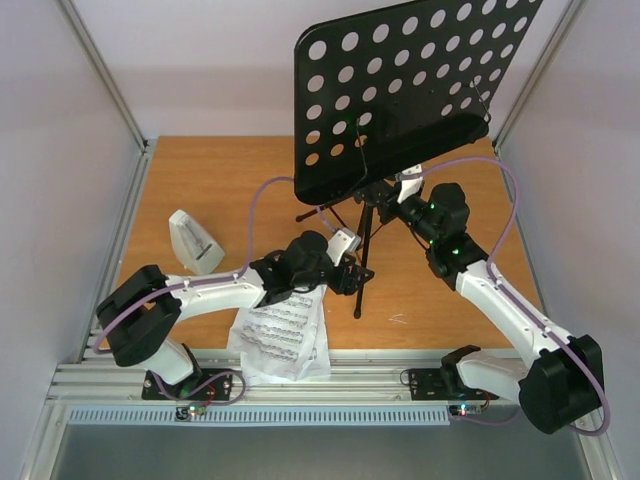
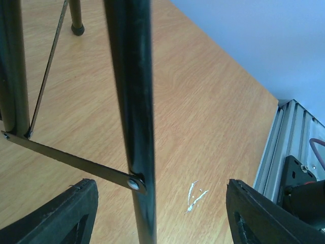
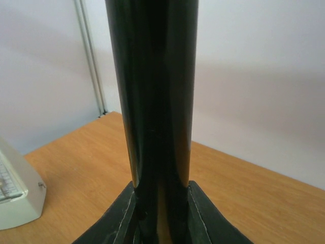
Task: Pack up the instrument practice props
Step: Close the music stand at the center of the board.
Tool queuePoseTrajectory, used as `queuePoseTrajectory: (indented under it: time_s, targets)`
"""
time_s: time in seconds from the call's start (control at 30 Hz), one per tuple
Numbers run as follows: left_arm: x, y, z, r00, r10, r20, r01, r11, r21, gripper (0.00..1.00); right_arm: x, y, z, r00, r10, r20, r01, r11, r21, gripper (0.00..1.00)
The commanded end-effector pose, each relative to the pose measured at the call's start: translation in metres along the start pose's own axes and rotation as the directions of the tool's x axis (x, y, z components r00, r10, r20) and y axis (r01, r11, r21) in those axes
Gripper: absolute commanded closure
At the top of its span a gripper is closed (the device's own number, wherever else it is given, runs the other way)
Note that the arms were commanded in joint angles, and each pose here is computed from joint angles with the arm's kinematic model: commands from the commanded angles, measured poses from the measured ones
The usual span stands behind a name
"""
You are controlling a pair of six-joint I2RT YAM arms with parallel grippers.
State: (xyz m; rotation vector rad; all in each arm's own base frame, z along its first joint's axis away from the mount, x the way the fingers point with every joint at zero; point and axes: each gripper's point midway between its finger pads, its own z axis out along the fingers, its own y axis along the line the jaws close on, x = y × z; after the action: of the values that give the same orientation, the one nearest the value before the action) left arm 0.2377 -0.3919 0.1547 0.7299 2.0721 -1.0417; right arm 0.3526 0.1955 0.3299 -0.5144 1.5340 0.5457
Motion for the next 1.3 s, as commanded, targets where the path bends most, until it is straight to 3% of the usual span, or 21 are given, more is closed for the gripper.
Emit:
queuePoseTrajectory:
  time_s: [0.0,0.37,0.57,1.0,1.27]
  targets:
    - [-0.015,-0.008,0.003,0.995,0.091,0.039,-0.088,0.994,-0.056,0.30,-0.066,-0.010,-0.019,0.984,0.000,0.177,-0.016,0.996,0.088,0.99]
    - [-0.003,-0.001,0.010,0.990,0.142,0.004,-0.140,0.978,-0.153,0.33,-0.086,-0.013,-0.032,0.984,0.017,0.178,-0.040,0.991,0.131,0.99]
    - [-0.014,-0.011,0.003,0.988,0.138,0.066,-0.130,0.985,-0.114,0.33,-0.099,-0.011,-0.037,0.986,0.021,0.164,-0.044,0.989,0.138,0.99]
    - [-0.003,-0.026,0.016,0.998,0.054,0.038,-0.053,0.999,-0.006,0.32,-0.118,-0.020,-0.053,0.987,0.040,0.153,-0.075,0.971,0.226,0.99]
    - [-0.018,-0.031,0.000,0.989,0.109,0.100,-0.107,0.994,-0.029,0.32,-0.132,-0.019,-0.056,0.983,0.036,0.181,-0.078,0.970,0.232,0.99]
